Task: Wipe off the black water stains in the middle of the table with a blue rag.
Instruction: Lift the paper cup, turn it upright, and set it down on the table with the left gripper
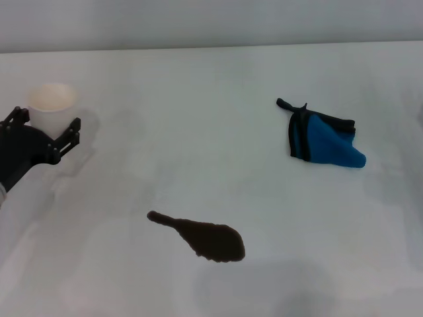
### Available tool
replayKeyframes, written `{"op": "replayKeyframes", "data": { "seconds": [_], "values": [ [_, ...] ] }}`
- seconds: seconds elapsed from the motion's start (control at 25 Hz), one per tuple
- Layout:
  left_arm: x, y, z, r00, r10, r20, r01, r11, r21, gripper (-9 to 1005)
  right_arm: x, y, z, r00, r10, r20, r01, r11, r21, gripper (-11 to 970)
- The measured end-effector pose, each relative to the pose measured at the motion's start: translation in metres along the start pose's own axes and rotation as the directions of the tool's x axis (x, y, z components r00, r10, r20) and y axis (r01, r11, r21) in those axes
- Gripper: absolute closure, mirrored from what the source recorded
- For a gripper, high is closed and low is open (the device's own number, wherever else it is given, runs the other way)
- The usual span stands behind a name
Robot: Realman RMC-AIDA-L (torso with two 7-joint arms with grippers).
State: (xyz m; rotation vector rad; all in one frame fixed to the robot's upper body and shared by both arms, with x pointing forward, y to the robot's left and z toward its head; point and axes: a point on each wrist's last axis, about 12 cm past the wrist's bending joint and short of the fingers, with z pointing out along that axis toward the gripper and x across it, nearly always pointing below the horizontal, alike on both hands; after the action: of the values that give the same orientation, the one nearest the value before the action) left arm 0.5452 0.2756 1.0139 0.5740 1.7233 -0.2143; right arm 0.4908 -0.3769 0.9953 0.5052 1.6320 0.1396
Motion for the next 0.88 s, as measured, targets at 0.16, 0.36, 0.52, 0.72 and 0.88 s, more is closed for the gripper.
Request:
{"op": "replayKeyframes", "data": {
  "seconds": [0.16,0.36,0.52,0.72,0.88],
  "values": [
    [0.003,0.002,0.002,1.000,-0.027,-0.013,0.027,0.999,-0.029,215,0.000,0.000,0.000,1.000,0.001,-0.001,-0.001,1.000,0.000,88],
    [0.002,0.002,0.008,0.999,-0.034,-0.018,0.033,0.998,-0.045,214,0.000,0.002,0.002,1.000,0.002,0.000,-0.002,1.000,-0.005,88],
    [-0.001,0.001,0.013,0.999,-0.025,-0.019,0.025,0.999,-0.039,214,0.001,0.004,0.002,1.000,0.004,-0.001,-0.004,1.000,-0.008,89],
    [-0.002,-0.003,0.018,0.999,-0.020,-0.033,0.019,1.000,-0.018,214,0.001,0.005,0.002,1.000,0.006,-0.003,-0.006,1.000,-0.008,89],
    [0.001,-0.006,0.018,0.999,-0.024,-0.048,0.024,1.000,-0.011,213,0.002,0.005,0.002,1.000,0.007,-0.004,-0.007,1.000,-0.008,88]
  ]
}}
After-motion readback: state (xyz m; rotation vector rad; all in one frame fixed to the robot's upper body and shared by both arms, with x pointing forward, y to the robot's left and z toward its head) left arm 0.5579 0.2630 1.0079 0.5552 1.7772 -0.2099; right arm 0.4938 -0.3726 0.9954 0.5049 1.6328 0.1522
